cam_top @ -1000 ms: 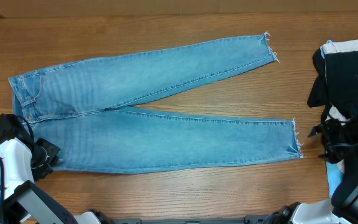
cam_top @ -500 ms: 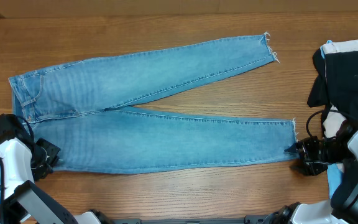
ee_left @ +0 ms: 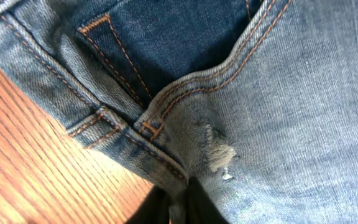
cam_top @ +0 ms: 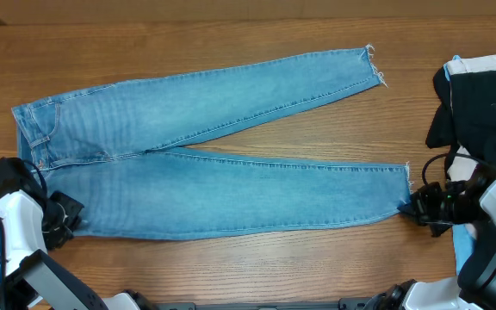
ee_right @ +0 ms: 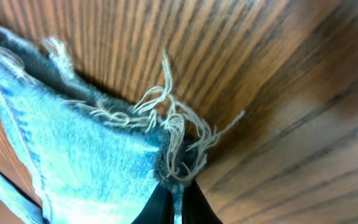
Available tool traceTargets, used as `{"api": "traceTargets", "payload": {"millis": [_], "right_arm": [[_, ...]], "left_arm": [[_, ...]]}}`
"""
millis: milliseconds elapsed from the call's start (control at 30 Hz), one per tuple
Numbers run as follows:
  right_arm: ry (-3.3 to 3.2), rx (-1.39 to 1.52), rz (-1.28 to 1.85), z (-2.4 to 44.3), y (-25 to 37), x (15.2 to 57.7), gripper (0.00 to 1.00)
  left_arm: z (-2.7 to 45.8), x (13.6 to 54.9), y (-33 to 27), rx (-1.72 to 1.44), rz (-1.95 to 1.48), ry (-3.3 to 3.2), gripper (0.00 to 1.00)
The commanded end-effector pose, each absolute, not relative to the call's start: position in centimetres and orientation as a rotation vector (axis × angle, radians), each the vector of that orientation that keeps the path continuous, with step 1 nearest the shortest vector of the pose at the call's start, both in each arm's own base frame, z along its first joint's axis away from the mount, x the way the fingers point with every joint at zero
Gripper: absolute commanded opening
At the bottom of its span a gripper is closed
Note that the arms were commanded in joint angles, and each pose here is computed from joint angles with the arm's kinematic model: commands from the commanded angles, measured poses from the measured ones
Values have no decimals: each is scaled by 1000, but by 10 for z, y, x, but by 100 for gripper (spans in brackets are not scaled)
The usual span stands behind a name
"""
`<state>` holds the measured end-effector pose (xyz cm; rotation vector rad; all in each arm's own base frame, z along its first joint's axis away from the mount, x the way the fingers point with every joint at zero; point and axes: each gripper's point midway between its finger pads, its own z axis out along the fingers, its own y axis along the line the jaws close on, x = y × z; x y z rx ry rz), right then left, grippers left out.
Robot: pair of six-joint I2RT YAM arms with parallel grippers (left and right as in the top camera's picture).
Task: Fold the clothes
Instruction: 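Lift the lower leg by hem and waist corner and fold it onto the upper leg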
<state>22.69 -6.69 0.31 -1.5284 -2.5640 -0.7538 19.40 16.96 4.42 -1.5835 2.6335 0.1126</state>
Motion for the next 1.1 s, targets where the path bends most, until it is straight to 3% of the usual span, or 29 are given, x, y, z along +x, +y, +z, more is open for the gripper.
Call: {"api": "traceTargets", "payload": {"millis": [0, 300, 500, 700, 1067], "right_arm": [[-2804, -1473, -734, 47, -92, 258, 4], [-2969, -1598, -420, 152, -130, 258, 4], [-3066, -1655, -541, 206, -129, 278, 4], [-3133, -1600, -849, 209, -123, 331, 4], [-3276, -1397, -1055, 164, -89, 447, 4]], "left_arm": [[63, 216, 170, -1468, -2, 2636, 4], [120, 234, 157, -1333, -164, 2625, 4], [162, 211, 161, -1292, 1, 2638, 8], [178, 245, 178, -1150, 22, 2526, 11], [186, 338, 180, -762, -45, 2399, 15]]}}
